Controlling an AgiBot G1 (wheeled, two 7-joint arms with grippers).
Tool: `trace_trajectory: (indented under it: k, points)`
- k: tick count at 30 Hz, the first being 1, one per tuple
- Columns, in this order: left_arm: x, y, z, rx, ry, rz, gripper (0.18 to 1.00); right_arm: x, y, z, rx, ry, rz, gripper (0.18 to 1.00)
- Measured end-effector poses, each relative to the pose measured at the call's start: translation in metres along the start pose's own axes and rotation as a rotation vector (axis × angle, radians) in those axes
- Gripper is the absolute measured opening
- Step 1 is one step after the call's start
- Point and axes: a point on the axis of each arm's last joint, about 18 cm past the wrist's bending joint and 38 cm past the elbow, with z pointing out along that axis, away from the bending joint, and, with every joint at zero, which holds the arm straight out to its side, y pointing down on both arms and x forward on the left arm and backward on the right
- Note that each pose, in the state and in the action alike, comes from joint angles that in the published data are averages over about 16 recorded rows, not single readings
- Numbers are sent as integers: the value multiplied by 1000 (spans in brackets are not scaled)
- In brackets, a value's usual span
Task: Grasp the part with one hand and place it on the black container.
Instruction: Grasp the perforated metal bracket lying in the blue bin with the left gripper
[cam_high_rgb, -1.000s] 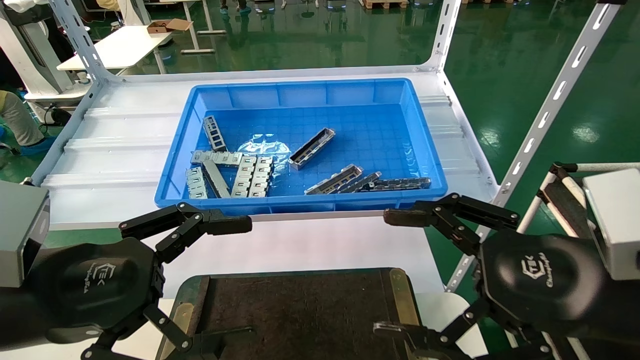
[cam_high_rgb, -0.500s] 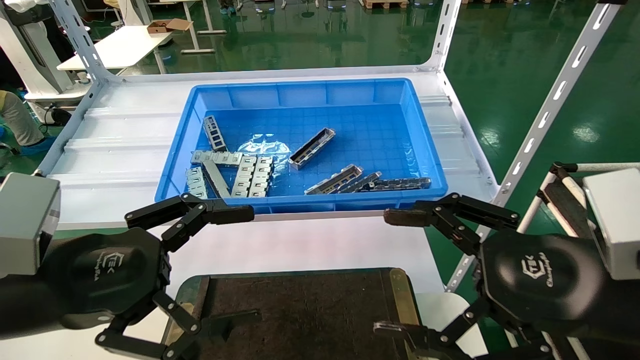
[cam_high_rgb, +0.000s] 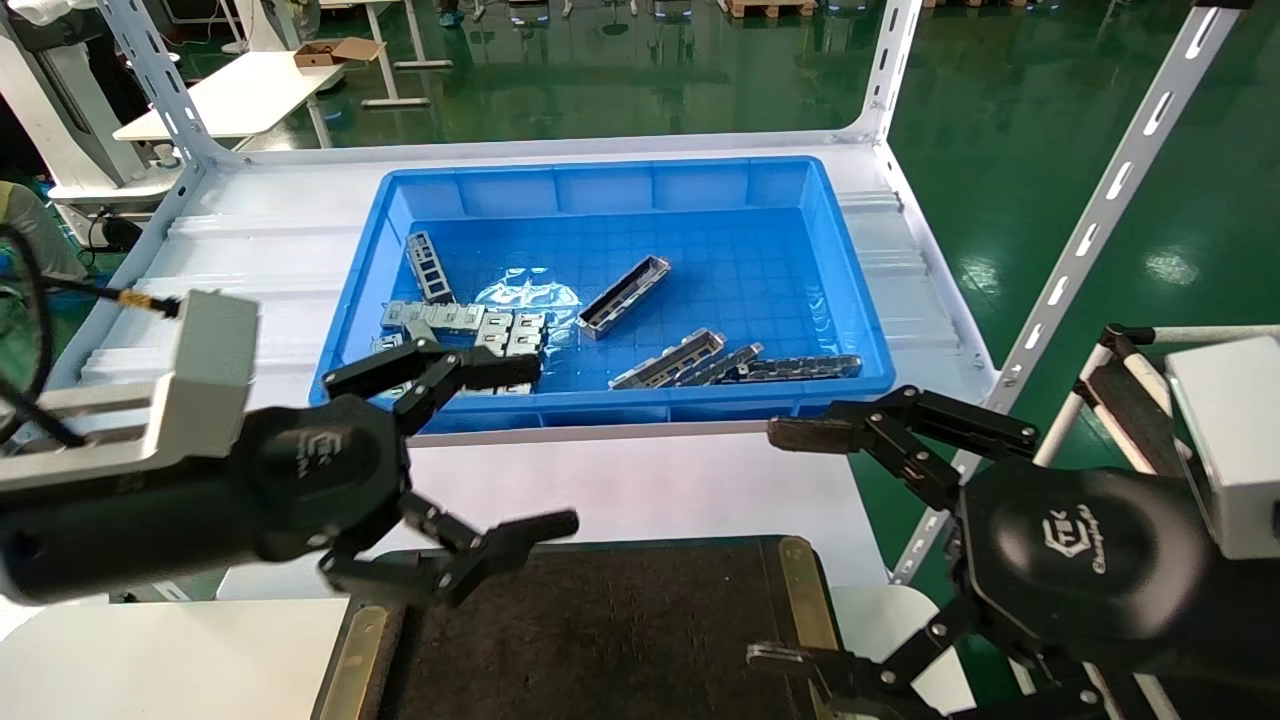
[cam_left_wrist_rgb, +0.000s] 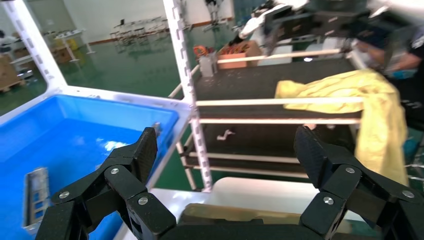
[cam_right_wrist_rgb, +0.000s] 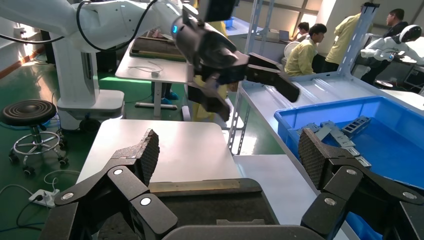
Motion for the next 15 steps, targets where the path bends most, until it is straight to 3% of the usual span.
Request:
trace_trajectory:
  k: [15]
  points:
    - [-78, 23, 60, -113, -192, -11, 1001, 0, 0, 0, 0, 0, 0, 1001]
